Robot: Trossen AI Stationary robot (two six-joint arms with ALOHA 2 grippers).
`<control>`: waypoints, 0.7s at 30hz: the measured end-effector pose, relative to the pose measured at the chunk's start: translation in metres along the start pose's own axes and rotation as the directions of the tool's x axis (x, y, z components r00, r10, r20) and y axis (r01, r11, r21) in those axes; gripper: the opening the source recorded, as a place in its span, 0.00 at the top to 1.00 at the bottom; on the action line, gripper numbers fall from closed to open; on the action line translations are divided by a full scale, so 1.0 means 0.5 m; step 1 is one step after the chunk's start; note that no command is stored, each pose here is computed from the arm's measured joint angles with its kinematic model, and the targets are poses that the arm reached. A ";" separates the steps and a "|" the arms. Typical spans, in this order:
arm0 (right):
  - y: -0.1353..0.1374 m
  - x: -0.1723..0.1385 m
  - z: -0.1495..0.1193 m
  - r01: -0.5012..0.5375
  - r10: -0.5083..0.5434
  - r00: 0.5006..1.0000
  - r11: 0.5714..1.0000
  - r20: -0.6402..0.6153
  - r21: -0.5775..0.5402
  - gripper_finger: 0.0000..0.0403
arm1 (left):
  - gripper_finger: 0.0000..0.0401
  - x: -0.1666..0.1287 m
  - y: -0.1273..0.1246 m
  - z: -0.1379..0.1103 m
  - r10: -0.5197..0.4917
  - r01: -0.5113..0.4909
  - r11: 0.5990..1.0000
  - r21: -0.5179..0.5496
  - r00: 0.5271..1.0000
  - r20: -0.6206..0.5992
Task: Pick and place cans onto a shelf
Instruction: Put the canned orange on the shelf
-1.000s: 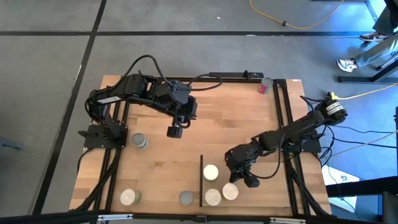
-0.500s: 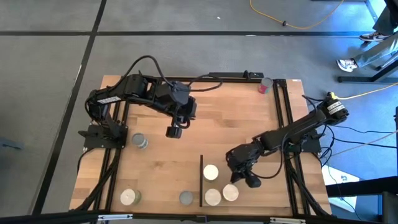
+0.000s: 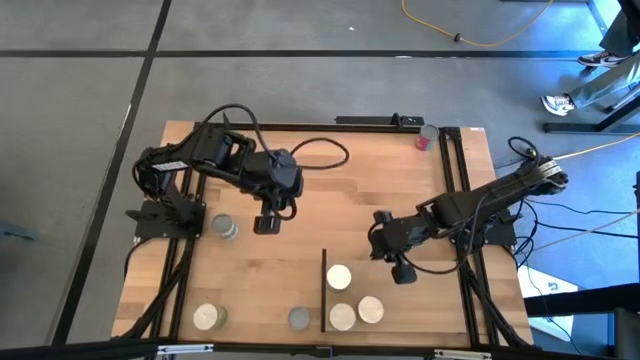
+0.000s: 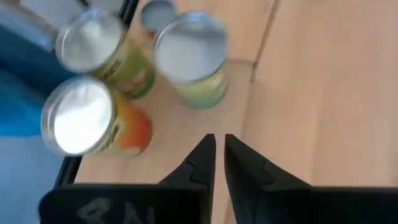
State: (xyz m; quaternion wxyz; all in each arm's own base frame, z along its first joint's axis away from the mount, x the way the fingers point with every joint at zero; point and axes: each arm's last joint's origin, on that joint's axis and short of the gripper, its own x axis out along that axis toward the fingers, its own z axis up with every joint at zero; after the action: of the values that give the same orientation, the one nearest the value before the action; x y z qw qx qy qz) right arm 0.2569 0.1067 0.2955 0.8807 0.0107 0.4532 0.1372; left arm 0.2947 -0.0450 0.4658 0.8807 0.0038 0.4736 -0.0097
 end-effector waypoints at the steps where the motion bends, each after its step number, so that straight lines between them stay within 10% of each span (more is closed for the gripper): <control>1: -0.001 -0.010 0.008 0.013 -0.014 1.000 1.000 0.011 0.011 0.91 | 0.92 0.000 -0.007 -0.001 -0.021 0.021 1.000 -0.004 1.000 -0.002; 11: -0.010 -0.091 0.063 0.159 -0.161 0.983 0.987 0.083 0.022 0.91 | 0.92 -0.014 -0.111 -0.022 -0.165 0.158 0.972 -0.176 0.986 -0.025; 21: -0.009 -0.114 0.076 0.145 -0.136 0.986 0.986 0.095 -0.085 0.91 | 0.93 -0.020 -0.241 -0.077 -0.210 0.125 0.827 -0.549 0.973 -0.095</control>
State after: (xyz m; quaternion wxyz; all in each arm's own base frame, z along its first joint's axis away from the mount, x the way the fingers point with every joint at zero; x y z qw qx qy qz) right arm 0.2568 0.0921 0.3625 0.9070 -0.0556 0.4066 0.0947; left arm 0.2546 -0.1645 0.4529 0.8033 -0.2847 0.5211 0.0469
